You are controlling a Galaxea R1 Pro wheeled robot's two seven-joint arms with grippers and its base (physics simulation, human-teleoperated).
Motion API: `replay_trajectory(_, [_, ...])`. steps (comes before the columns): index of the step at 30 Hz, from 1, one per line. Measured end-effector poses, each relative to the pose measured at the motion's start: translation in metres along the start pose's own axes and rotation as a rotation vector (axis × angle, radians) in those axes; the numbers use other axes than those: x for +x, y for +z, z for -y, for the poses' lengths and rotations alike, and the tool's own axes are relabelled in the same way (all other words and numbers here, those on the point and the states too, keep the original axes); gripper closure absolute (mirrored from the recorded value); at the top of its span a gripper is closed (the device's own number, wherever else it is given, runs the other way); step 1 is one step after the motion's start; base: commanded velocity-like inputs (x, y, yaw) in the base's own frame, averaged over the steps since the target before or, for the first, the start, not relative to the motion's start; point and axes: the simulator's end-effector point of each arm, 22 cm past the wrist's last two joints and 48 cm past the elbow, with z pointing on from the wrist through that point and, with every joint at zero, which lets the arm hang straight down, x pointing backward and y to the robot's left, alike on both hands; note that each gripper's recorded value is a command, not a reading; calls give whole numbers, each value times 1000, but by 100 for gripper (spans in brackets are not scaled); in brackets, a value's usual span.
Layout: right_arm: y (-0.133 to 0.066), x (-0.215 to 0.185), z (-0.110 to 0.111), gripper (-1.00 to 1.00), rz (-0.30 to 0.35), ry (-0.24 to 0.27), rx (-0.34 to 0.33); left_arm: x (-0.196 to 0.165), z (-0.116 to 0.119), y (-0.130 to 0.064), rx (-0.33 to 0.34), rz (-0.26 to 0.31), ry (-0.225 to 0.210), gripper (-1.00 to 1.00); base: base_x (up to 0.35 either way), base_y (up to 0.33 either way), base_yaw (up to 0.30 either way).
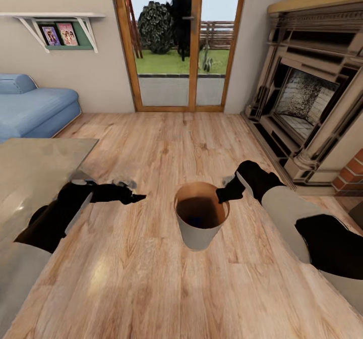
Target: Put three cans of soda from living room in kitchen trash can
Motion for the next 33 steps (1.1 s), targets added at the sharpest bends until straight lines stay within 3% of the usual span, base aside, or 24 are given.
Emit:
replay_trajectory(1, [-1, 2, 13, 100, -1, 2, 25, 25, -13, 1, -68, -4, -34, -100, 0, 0, 0])
replay_trajectory(2, [1, 13, 28, 100, -15, 19, 40, 55, -37, -3, -186, 13, -72, -100, 0, 0, 0])
replay_trajectory(4, [8, 34, 58, 100, -45, 29, 88, 108, -52, -12, -309, 28, -111, -100, 0, 0, 0])
replay_trajectory(5, [15, 52, 70, 100, -70, 50, 96, 149, -49, -16, -351, 23, -128, -100, 0, 0, 0])
replay_trajectory(6, [20, 65, 79, 100, -94, 55, 113, 158, -49, -19, -369, 34, -128, -100, 0, 0, 0])
replay_trajectory(8, [26, 79, 90, 100, -111, 59, 129, 183, -43, -24, -390, 43, -130, -100, 0, 0, 0])
replay_trajectory(12, [54, 128, 107, 100, -119, 120, 86, 241, -15, -43, -429, 106, -129, -100, 0, 0, 0])
replay_trajectory(15, [65, 148, 122, 100, -127, 82, 127, 249, -8, -46, -433, 127, -129, -100, 0, 0, 0])
replay_trajectory(19, [91, 169, 110, 100, -56, 143, 38, 262, 1, -48, -437, 149, -132, -100, 0, 0, 0])
replay_trajectory(23, [93, 160, 113, 100, -14, 86, 78, 273, 4, -46, -439, 146, -141, -100, -18, 0, 0])
replay_trajectory(33, [92, 148, 105, 100, 34, 102, 66, 284, 22, -36, -418, 139, -174, -100, -252, 0, 0])
